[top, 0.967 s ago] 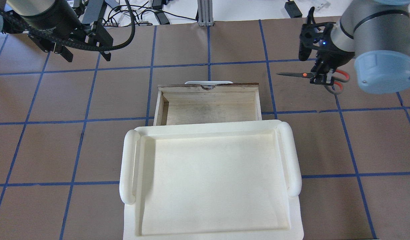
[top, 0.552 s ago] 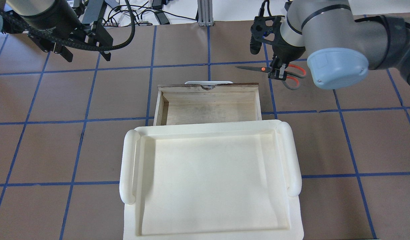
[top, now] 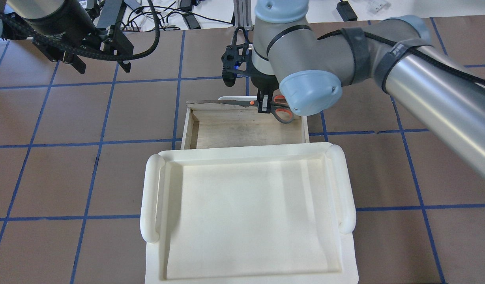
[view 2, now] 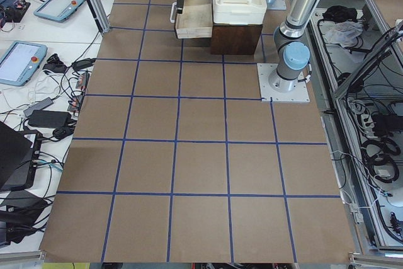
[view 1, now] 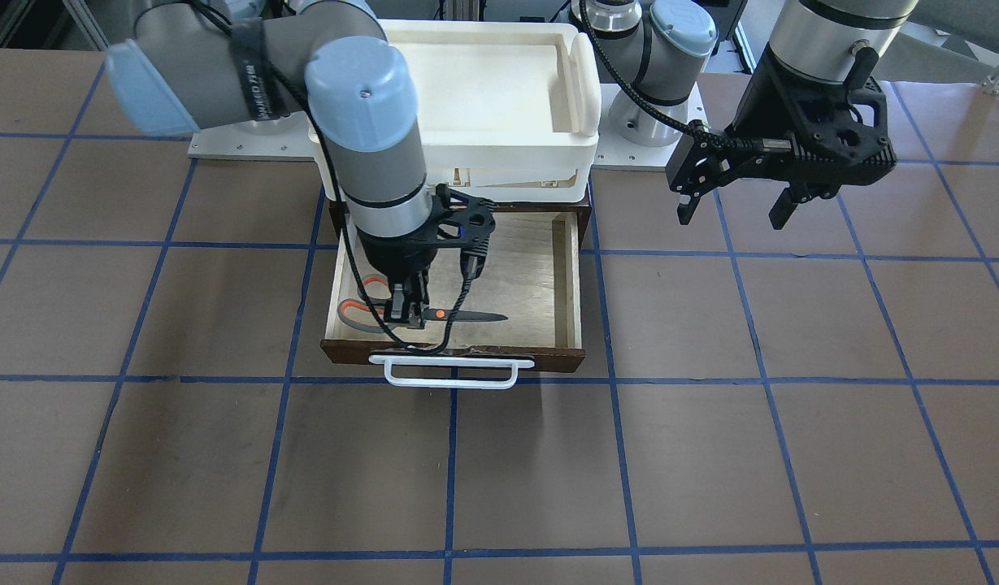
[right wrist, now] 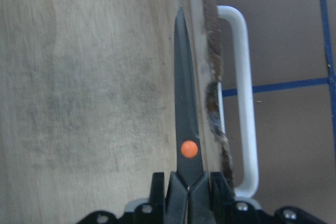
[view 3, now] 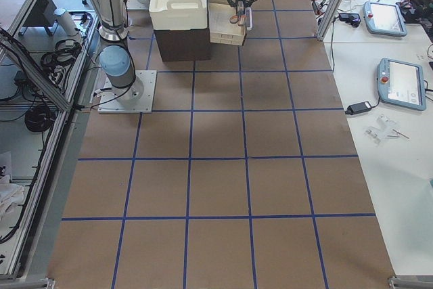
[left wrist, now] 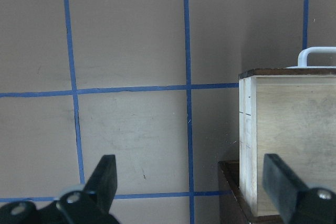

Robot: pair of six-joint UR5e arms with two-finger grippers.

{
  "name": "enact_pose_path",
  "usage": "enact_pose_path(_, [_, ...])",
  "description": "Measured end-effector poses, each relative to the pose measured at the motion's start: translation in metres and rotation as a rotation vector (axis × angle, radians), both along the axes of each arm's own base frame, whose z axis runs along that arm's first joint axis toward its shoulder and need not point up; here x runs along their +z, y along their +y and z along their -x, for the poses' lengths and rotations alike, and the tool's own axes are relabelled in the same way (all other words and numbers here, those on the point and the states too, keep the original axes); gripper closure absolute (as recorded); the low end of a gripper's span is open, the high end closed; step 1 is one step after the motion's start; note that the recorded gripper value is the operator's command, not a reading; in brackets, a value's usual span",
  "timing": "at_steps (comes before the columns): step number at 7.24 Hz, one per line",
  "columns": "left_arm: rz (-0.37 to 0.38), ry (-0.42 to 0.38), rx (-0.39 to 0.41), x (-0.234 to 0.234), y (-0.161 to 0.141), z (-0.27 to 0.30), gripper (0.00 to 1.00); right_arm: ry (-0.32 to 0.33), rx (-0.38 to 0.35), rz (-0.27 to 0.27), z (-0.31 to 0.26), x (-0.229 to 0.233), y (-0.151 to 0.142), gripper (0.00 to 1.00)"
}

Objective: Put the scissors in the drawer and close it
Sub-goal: 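Lower the scissors into the drawer and open the right gripper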

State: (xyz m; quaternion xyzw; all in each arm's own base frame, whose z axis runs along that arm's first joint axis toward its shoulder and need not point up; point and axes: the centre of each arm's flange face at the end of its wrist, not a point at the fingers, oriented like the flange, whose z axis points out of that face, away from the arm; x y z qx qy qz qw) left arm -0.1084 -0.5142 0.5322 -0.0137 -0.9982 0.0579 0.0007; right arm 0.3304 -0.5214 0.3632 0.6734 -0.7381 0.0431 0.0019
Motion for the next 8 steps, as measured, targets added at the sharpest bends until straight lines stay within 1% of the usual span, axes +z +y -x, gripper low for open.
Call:
enact_pose_path(1, [0.000,0.000,0.000,0.000,0.000,0.000,0.00,0.019,0.033,-0.033,-0.014,-0.008,0.010,1.00])
enact_pose_path(3, [0.000,0.000,0.000,0.000,0.000,0.000,0.00,0.043,0.068,-0.081,-0.023,-0.016,0.023,1.00])
enact_pose_path(4, [0.000,0.000,0.000,0.000,0.000,0.000,0.00,0.049,0.076,-0.097,-0.027,-0.018,0.029,1.00])
enact_pose_path(6, [0.000,0.000,0.000,0.000,0.000,0.000,0.00,0.051,0.084,-0.108,-0.033,-0.021,0.035,1.00])
enact_pose_path(8, [0.000,0.000,0.000,0.000,0.000,0.000,0.00,0.062,0.091,-0.132,-0.033,-0.037,0.038,1.00])
